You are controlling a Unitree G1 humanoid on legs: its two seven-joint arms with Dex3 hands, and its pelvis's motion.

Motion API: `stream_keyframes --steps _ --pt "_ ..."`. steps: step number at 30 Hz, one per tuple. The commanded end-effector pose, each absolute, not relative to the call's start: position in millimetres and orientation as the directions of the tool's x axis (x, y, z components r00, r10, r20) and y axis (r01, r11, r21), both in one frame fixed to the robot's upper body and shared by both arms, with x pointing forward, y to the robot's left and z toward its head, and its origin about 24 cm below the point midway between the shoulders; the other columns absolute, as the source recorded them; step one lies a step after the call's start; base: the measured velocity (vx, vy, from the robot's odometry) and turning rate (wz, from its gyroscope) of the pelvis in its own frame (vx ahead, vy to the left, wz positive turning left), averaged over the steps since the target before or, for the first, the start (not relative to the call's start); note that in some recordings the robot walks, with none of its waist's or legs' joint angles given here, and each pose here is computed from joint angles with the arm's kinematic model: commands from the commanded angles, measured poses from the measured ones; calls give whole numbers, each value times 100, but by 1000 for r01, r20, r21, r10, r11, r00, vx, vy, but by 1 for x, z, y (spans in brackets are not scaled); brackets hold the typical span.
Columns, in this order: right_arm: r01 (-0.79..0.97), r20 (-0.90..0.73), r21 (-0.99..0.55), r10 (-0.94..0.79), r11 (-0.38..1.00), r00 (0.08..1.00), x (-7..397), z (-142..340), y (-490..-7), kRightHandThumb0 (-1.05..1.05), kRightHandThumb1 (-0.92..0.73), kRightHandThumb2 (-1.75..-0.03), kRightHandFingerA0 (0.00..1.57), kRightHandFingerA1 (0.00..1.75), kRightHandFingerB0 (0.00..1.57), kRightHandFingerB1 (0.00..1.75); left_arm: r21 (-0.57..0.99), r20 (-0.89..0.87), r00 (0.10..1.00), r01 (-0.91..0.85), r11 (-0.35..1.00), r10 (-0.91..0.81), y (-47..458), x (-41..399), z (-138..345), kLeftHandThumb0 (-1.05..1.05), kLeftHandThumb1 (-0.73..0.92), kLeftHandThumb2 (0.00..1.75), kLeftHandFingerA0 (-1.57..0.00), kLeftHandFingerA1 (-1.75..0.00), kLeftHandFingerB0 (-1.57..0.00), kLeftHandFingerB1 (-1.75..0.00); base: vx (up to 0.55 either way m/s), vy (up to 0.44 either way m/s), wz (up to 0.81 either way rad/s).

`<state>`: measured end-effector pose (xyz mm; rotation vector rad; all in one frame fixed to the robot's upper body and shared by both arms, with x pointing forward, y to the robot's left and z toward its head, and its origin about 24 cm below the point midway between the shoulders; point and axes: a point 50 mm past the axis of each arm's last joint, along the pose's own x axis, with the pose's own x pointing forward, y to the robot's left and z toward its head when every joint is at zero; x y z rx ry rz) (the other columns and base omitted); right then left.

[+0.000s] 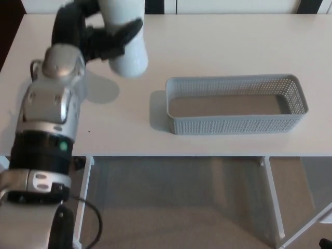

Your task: The robot walk up to a desk on which a bottle is kept on the left hand side and a container is kept on the right hand side. The robot uses its left hand to pick up the bottle and places it in the container.

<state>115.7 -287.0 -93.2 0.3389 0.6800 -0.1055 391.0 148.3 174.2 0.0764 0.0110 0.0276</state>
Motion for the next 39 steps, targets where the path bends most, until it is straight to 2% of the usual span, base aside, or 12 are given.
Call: stream_keyframes --steps 1,2,5,6,7,9,10,13,14,24,27,39 --pt "215 -631 246 -12 945 776 119 -90 -292 -49 -43 -53 29 41 34 36 85 67 997 35 996 -40 119 392 206 -8 77 74 -105 -134 -79 -108 0 0 0" --pt "213 -630 246 -12 946 777 120 -90 -292 -55 -34 -71 24 48 28 45 92 69 996 47 995 -53 113 392 208 -6 77 73 -103 -137 -78 -107 0 0 0" --pt "215 -627 249 -13 944 779 122 -89 -291 -51 -41 -53 32 42 35 37 103 66 994 84 991 -91 98 391 208 -7 78 72 -103 -128 -77 -104 0 0 0" --pt "219 -625 247 -17 944 780 124 -88 -290 -50 -41 -53 35 43 36 37 79 49 989 132 988 -136 85 391 205 -8 76 73 -102 -117 -77 -88 0 0 0" --pt "215 -626 236 -21 948 780 126 -87 -290 -49 -44 -54 37 43 37 36 91 45 987 150 985 -154 78 391 203 -10 72 71 -103 -113 -79 -99 0 0 0" --pt "210 -626 224 -25 952 779 127 -87 -291 -49 -44 -54 37 43 37 36 111 43 985 164 980 -169 72 391 201 -10 72 71 -103 -113 -79 -99 0 0 0" --pt "207 -624 224 -23 952 781 128 -86 -290 -50 -43 -54 34 43 37 37 99 39 981 186 977 -191 66 390 199 -13 75 75 -105 -137 -83 -109 0 0 0" --pt "196 -622 216 -20 957 783 131 -85 -291 -56 -34 -71 27 49 30 46 103 21 971 234 967 -237 49 387 194 -15 74 76 -108 -138 -85 -111 0 0 0" --pt "195 -621 214 -20 957 783 131 -84 -291 -51 -43 -54 32 40 36 35 108 15 969 243 964 -246 44 386 192 -17 74 74 -112 -140 -81 -110 0 0 0" --pt "194 -611 217 -23 957 792 135 -83 -290 -50 -43 -54 37 44 39 38 120 -8 951 307 944 -308 25 377 176 -19 67 86 -117 -134 -83 -115 0 0 0" --pt "205 -610 221 -29 954 792 137 -83 -291 -49 -43 -54 39 46 38 37 132 -28 953 304 944 -303 27 377 168 -21 67 90 -112 -142 -81 -115 0 0 0" --pt "190 -596 219 -23 957 803 141 -80 -290 -51 -42 -53 37 45 37 37 142 -62 961 274 951 -268 47 383 151 -15 75 72 -111 -138 -83 -102 0 0 0"
